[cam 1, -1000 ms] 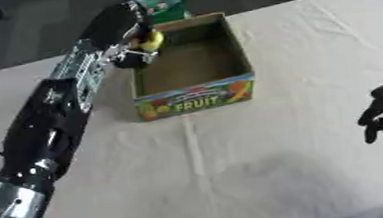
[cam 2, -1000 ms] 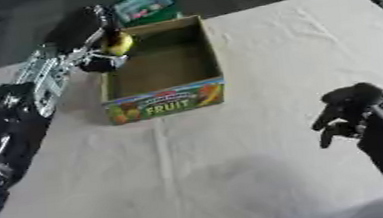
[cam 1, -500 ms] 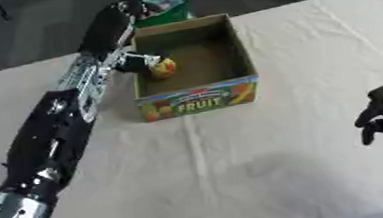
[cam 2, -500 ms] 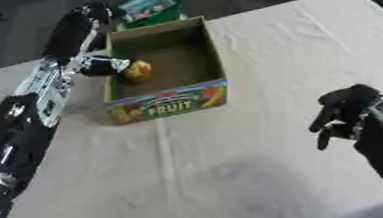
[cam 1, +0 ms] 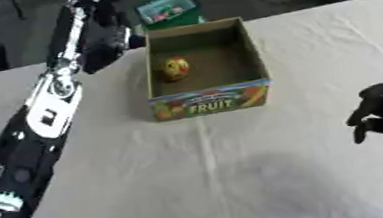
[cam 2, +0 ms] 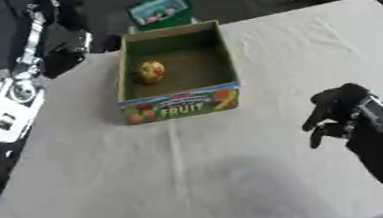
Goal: Pick up objects on the table and place them in the box.
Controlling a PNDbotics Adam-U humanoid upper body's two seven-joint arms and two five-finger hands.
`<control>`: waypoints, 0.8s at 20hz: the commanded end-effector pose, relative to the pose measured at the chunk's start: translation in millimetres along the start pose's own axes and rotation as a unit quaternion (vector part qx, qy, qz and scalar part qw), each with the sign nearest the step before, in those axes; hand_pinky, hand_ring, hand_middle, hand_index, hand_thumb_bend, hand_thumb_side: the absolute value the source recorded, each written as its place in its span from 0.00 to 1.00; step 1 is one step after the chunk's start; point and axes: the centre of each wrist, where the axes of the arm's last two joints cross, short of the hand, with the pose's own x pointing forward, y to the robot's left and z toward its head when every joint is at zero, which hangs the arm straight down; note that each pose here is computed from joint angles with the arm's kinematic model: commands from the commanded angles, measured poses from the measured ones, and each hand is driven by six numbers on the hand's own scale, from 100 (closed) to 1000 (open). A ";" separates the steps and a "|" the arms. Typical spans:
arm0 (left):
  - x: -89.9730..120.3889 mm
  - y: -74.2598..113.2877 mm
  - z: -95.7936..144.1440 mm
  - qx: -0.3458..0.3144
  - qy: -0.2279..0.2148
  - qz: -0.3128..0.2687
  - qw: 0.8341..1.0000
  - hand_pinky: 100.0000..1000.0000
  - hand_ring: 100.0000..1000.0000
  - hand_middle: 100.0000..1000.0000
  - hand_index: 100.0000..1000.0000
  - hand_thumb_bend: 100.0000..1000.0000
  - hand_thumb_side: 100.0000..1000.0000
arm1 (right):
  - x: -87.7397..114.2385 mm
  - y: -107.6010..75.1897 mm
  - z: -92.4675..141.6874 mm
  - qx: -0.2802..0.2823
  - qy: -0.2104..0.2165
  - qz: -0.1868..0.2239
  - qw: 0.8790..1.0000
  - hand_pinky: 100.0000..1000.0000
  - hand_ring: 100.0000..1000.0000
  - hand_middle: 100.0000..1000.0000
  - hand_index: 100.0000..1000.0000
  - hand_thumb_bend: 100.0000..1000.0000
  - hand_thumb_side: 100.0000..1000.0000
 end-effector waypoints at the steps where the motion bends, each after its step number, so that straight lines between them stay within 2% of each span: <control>1: 19.4 26.8 16.5 0.032 0.015 0.090 0.995 0.42 0.42 0.44 0.70 0.00 0.59 | 6.8 -4.2 1.4 -0.008 -0.010 0.006 1.000 0.34 0.51 0.44 0.65 0.00 0.67; 5: 14.8 31.2 60.6 0.077 0.086 0.161 0.980 0.41 0.41 0.43 0.69 0.00 0.67 | 6.8 -6.3 3.1 -0.019 -0.012 0.004 1.000 0.34 0.50 0.44 0.64 0.00 0.67; 8: 7.3 25.1 93.8 0.117 0.139 0.187 0.965 0.41 0.41 0.43 0.69 0.00 0.75 | 6.7 -7.2 4.1 -0.026 -0.013 0.003 1.000 0.34 0.50 0.44 0.64 0.00 0.67; 11: 2.8 17.8 122.0 0.143 0.178 0.200 0.953 0.40 0.40 0.42 0.68 0.00 0.78 | 7.5 -8.8 5.8 -0.034 -0.015 0.006 0.999 0.34 0.50 0.44 0.64 0.00 0.66; 13: 1.0 11.9 134.2 0.148 0.198 0.206 0.947 0.40 0.40 0.41 0.68 0.00 0.80 | 7.6 -9.6 6.8 -0.038 -0.015 0.007 0.999 0.34 0.50 0.44 0.64 0.00 0.67; 16: 0.4 6.7 139.4 0.152 0.210 0.214 0.942 0.40 0.40 0.41 0.68 0.00 0.80 | 7.4 -9.7 7.1 -0.042 -0.015 0.008 0.999 0.33 0.50 0.44 0.64 0.00 0.66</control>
